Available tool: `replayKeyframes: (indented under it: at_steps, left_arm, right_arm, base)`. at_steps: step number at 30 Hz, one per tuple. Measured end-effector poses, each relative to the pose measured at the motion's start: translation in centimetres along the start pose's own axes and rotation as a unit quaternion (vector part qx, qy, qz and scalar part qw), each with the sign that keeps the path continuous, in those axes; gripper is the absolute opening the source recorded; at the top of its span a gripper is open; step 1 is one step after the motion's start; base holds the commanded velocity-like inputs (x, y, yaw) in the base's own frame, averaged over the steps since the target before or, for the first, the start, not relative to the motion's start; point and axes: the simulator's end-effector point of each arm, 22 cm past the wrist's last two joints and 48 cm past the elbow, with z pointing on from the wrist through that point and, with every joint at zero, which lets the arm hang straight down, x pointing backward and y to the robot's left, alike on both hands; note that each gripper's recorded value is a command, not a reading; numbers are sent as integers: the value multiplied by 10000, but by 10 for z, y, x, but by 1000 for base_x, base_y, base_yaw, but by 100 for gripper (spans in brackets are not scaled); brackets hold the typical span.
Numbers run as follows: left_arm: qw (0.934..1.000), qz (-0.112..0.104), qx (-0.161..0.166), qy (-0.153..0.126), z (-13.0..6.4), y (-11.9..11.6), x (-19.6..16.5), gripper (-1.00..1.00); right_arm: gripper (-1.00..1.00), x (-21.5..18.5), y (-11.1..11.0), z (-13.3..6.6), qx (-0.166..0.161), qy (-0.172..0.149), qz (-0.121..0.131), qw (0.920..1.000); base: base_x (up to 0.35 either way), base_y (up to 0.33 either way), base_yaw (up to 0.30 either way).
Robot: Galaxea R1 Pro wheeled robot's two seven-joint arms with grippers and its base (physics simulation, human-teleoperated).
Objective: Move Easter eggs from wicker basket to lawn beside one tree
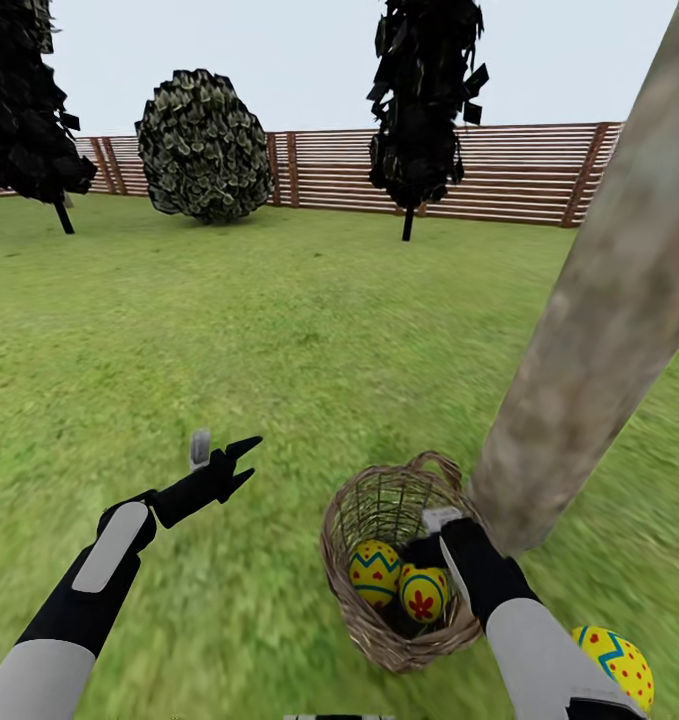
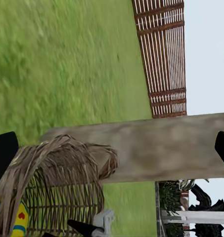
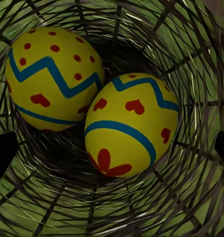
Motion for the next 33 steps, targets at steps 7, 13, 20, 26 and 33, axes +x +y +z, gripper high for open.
replayKeyframes:
  at_steps: [7,13,20,26,33]
  left_arm:
    - [9999,-87,-111,44,4,18,4,100]
    - [9996,-164,-203,80,7,34,7,100]
    - [9991,-253,-307,121,11,51,11,100]
    - [9989,-292,-343,134,12,58,13,100]
    - [9989,-292,-346,128,12,58,12,100]
  right_arm:
    - [100,1,-12,13,282,-114,35,9995]
    - [100,9,-11,24,283,-24,37,9996]
    - [100,20,-4,37,218,107,45,9997]
    - [100,25,-8,42,298,165,59,9994]
    - [100,27,-9,41,308,184,99,9993]
  base:
    - [0,0,0]
    - [0,0,0]
    - [0,0,0]
    - [0,0,0]
    - [252,0,0]
